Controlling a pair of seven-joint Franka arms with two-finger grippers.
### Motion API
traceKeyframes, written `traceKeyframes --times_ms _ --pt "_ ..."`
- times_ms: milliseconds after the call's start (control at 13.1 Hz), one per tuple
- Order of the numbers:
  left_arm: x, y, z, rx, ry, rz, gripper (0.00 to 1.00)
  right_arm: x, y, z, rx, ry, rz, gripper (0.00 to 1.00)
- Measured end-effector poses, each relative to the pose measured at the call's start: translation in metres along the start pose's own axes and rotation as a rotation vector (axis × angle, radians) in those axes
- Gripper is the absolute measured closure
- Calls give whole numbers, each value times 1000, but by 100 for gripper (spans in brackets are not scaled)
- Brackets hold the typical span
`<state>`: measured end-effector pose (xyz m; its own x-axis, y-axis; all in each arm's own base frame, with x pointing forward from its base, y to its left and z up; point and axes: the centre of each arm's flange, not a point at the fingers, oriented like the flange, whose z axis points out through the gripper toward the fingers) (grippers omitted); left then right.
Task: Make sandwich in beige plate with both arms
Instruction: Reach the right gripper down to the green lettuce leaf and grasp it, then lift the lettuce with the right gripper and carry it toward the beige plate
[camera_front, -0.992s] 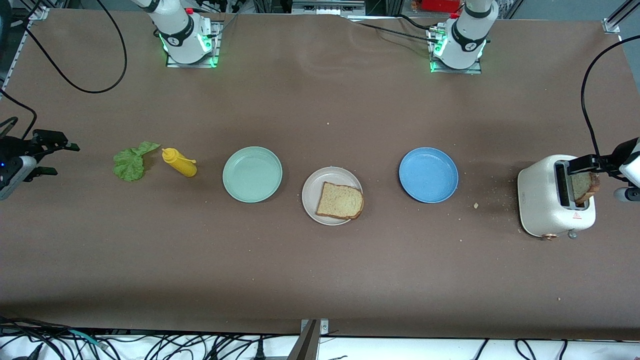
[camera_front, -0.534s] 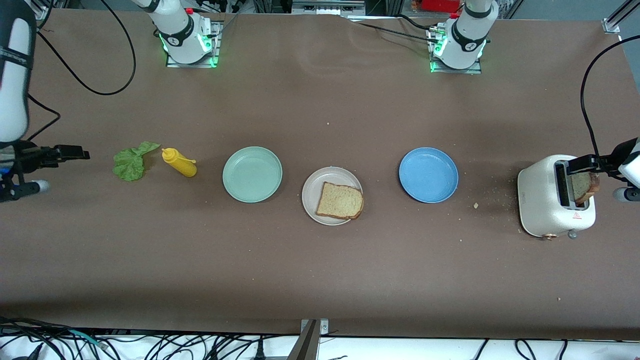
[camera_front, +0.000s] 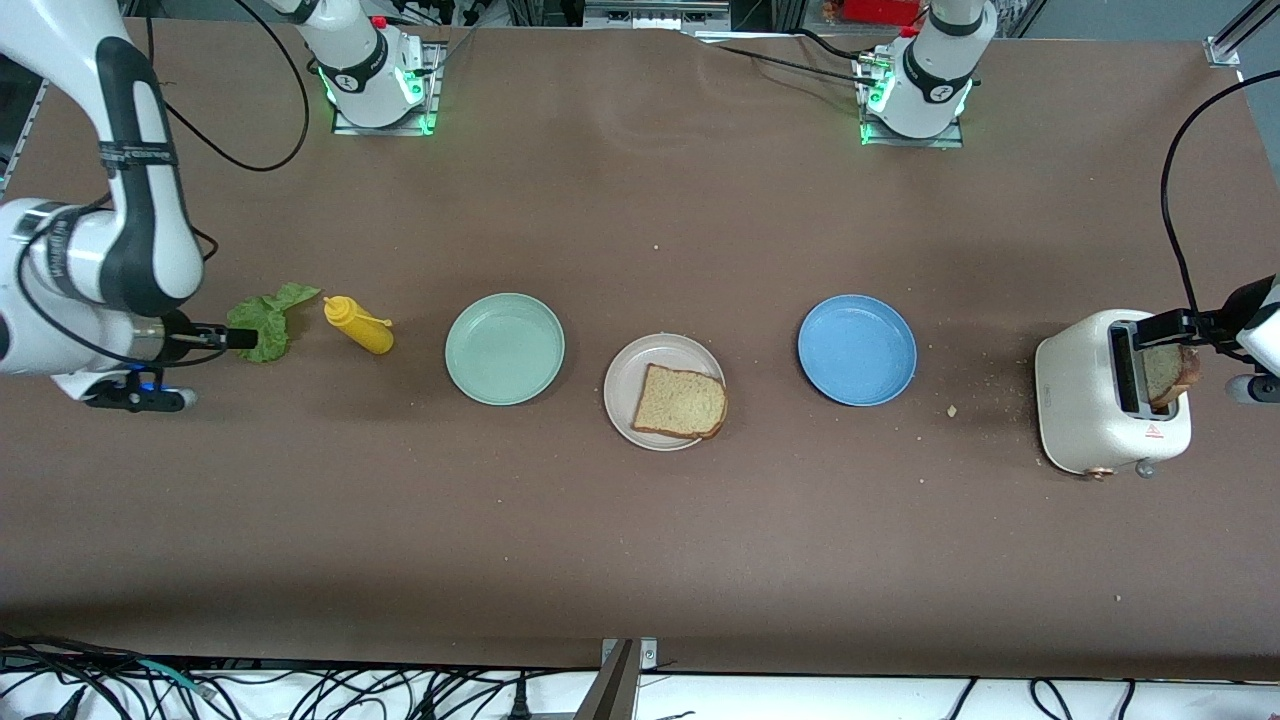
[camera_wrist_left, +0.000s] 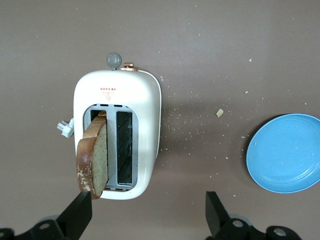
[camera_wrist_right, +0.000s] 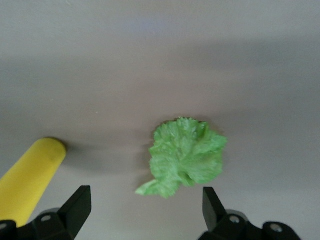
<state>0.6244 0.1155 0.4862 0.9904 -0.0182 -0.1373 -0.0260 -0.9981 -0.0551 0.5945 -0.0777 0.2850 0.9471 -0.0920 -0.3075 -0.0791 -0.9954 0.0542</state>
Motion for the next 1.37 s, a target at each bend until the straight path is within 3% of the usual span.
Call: traceKeyframes --times_ms 458,686,915,1144,1220,1373 --pt "0 0 0 0 0 0 0 -30 18 82 -18 21 59 1" --pt "0 0 0 0 0 0 0 -37 28 103 -40 69 55 1" --pt "0 0 0 0 0 0 0 -41 28 111 -39 67 67 4" --pt "0 0 0 0 0 0 0 -44 31 116 -35 57 77 38" --pt "0 0 0 0 0 0 0 -45 32 117 -34 55 79 38" --pt "0 0 0 0 0 0 0 -45 32 118 -34 53 79 60"
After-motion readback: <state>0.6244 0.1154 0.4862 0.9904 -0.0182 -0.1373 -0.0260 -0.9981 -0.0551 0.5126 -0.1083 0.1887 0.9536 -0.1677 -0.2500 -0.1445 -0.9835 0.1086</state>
